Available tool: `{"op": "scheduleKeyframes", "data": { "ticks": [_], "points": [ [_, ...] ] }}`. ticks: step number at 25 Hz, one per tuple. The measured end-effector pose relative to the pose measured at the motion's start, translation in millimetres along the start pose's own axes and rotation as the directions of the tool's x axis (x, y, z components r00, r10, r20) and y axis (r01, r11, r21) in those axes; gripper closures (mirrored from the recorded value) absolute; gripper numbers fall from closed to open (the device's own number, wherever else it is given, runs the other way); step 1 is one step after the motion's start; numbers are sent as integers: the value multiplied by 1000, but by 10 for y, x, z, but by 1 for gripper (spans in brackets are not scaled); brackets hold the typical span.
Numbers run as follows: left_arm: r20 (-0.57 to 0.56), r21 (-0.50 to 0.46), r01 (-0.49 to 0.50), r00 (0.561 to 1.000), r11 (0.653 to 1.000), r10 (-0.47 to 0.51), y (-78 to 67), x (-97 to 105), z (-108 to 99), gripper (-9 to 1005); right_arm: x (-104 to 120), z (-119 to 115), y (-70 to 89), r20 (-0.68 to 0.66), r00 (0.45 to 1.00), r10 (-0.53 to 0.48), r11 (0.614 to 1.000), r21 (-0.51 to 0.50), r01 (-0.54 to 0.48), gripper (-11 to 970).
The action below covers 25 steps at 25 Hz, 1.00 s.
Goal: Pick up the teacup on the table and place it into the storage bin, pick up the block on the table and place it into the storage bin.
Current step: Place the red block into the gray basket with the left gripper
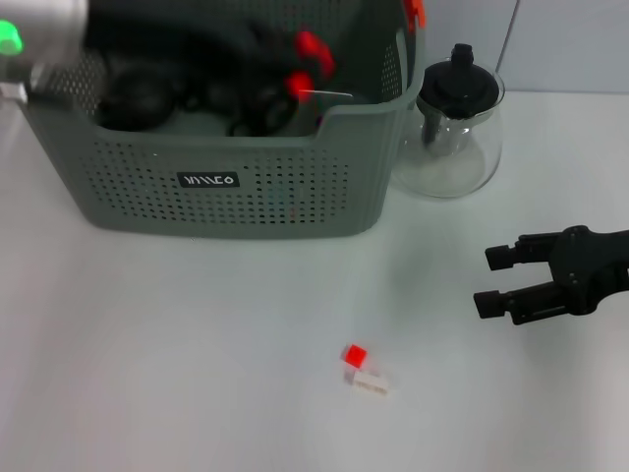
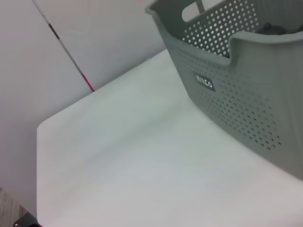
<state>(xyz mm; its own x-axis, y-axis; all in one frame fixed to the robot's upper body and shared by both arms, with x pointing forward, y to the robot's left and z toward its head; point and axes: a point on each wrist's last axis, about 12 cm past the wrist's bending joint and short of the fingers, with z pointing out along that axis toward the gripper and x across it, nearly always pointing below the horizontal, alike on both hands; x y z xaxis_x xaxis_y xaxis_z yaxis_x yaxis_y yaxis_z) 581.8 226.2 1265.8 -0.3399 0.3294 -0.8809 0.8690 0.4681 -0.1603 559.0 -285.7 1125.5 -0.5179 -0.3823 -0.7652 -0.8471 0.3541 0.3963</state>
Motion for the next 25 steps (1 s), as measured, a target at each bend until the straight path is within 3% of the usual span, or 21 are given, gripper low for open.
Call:
{"op": "scheduleKeyframes", "data": {
  "ticks": [2,3,5,8,11,18,25],
  "points": [
    [12,-37,13,1000,999,-12,83,-56,-15,688,5,2,3,0,1000,1,1000,-2,-1,38],
    [21,-110,50,999,993,-48,247,-118,11,687,7,7,6,-1,1000,1,1000,-4,-1,39],
    [12,-171,77,997,982,-76,392,-148,75,684,9,13,9,-3,1000,0,1000,-5,0,39],
    [-37,-242,124,990,962,-136,625,-108,237,680,9,16,10,-4,1000,-1,1000,-6,1,39],
    [-68,-266,152,982,952,-175,745,-27,397,675,6,12,9,-5,1000,0,1000,-5,0,40],
    [-113,-311,122,980,943,-164,783,94,711,666,11,13,9,-7,1000,10,1000,-5,-10,40],
    [-111,-322,110,982,940,-153,769,109,775,656,13,11,9,-7,1000,14,1000,-6,-14,40]
  ]
}}
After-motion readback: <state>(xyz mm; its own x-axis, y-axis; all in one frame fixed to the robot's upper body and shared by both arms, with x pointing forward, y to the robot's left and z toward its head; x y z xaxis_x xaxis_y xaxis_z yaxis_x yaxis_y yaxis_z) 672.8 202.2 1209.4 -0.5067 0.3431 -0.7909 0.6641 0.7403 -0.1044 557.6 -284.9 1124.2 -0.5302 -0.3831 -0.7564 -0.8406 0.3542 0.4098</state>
